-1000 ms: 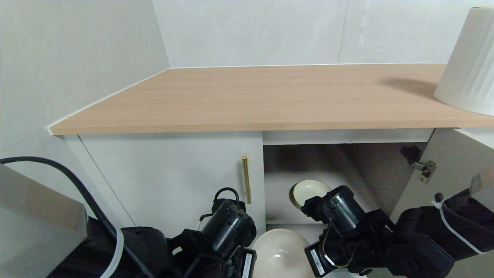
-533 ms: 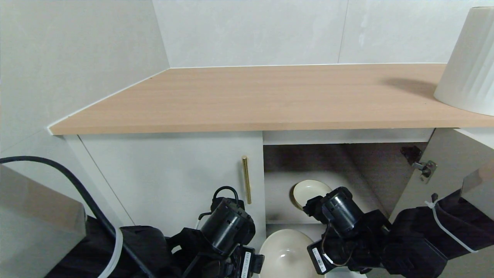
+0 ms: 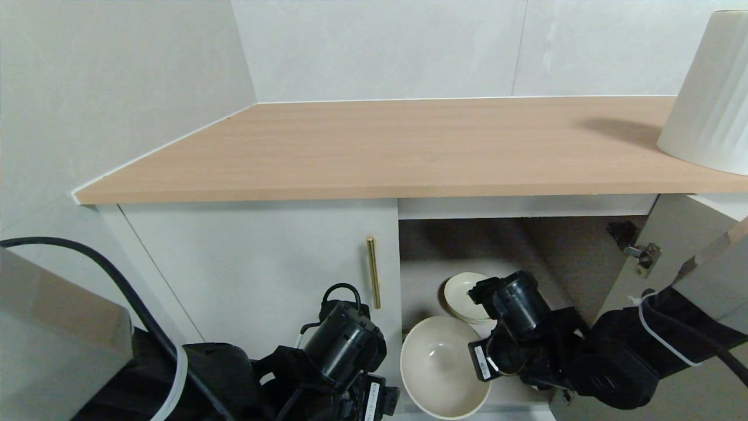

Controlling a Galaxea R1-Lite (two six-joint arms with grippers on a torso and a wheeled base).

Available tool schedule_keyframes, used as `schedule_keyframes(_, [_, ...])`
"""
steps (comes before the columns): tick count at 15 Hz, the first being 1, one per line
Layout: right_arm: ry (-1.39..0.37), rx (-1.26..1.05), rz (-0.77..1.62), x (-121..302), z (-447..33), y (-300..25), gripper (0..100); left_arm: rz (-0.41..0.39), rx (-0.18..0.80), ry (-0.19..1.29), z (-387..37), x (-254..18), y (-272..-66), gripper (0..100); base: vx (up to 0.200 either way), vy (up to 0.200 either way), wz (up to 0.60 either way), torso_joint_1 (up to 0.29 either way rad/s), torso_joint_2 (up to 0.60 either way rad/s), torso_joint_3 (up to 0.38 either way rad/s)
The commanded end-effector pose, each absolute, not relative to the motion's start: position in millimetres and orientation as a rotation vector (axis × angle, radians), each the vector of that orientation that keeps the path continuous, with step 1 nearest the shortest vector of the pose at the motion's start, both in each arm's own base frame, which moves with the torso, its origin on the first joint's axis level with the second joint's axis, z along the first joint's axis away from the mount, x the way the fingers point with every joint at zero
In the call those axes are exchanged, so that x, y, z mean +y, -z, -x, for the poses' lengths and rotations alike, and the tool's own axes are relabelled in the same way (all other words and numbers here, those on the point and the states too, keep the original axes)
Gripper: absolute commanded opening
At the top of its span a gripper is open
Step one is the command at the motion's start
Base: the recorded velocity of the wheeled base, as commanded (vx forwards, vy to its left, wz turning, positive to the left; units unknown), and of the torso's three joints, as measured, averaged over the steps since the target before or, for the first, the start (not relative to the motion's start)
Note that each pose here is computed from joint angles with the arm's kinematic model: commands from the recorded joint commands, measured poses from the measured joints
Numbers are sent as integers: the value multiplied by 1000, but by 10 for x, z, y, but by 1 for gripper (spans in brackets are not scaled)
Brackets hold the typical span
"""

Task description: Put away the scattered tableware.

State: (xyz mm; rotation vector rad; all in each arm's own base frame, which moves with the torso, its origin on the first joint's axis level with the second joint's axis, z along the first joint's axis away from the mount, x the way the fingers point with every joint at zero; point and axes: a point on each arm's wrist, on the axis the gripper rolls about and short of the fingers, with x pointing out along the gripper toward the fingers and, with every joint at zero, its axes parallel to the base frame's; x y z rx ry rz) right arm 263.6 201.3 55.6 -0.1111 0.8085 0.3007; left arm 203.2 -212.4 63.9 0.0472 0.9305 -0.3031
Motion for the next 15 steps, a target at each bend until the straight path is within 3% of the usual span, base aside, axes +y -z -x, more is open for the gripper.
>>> schedule_keyframes(1, [-255, 798, 45, 1990, -2745, -553, 0, -47, 931, 300, -2033, -2119, -636, 100, 0, 0, 0, 0, 0, 0])
schedule_keyframes(15, [66, 796, -422, 1800, -3365, -757, 0, -52, 912, 277, -2047, -2111, -653, 100, 0, 0, 0, 0, 0, 0])
